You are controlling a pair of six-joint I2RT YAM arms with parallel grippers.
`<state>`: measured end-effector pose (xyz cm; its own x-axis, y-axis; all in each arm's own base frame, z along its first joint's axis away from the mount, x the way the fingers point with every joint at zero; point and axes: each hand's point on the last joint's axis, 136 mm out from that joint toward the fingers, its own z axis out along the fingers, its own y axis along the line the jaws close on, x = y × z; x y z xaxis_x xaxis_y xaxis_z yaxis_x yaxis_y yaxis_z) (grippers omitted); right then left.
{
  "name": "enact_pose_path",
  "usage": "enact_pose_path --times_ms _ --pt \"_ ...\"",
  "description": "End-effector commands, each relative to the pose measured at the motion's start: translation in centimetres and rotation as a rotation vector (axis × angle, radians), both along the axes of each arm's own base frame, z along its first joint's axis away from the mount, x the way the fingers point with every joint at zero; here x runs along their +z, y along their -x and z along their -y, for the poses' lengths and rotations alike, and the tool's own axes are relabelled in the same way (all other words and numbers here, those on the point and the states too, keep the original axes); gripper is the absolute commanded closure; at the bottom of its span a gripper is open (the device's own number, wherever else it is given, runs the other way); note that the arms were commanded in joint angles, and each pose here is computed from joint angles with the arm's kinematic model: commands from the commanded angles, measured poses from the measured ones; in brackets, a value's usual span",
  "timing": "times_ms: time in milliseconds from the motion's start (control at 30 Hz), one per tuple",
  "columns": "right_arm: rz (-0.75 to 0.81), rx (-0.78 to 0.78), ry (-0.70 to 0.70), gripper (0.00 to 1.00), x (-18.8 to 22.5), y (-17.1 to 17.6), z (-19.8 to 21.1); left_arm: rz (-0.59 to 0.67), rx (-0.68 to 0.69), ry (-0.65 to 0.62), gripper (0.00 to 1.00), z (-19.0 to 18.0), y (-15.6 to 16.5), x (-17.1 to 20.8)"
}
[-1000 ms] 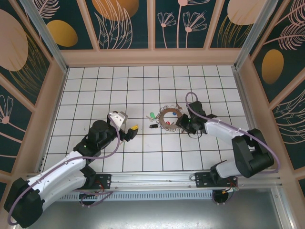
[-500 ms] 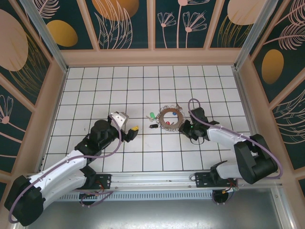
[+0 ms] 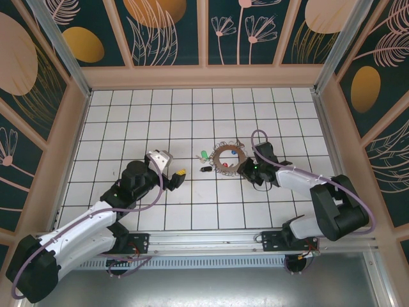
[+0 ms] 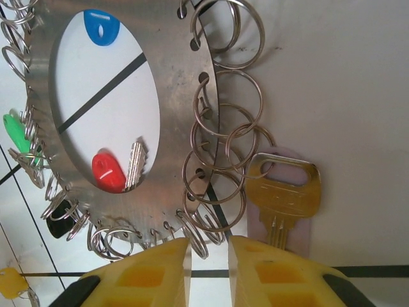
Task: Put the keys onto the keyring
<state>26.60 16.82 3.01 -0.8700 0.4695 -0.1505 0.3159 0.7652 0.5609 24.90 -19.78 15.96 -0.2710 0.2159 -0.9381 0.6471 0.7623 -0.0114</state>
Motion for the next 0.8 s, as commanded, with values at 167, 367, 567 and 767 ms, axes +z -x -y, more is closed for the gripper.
enact_pose_path --times_ms 167,367,567,767 --pt "0.033 -0.019 0.004 0.79 0.4 -1.3 0.4 0.000 -0.006 0.017 0.01 0.4 -0.2 0.7" --pt "0.074 0.000 0.106 0.77 2.6 -1.9 1.8 0.004 -0.007 0.020 0.01 0.3 -0.1 0.8" --pt "0.118 0.238 0.295 0.73 4.0 -2.8 2.4 0.004 -0.006 0.019 0.01 0.4 -0.2 0.7" --pt "0.088 0.382 0.318 0.81 3.2 -2.5 1.0 0.009 -0.008 0.021 0.01 0.4 -0.2 0.9"
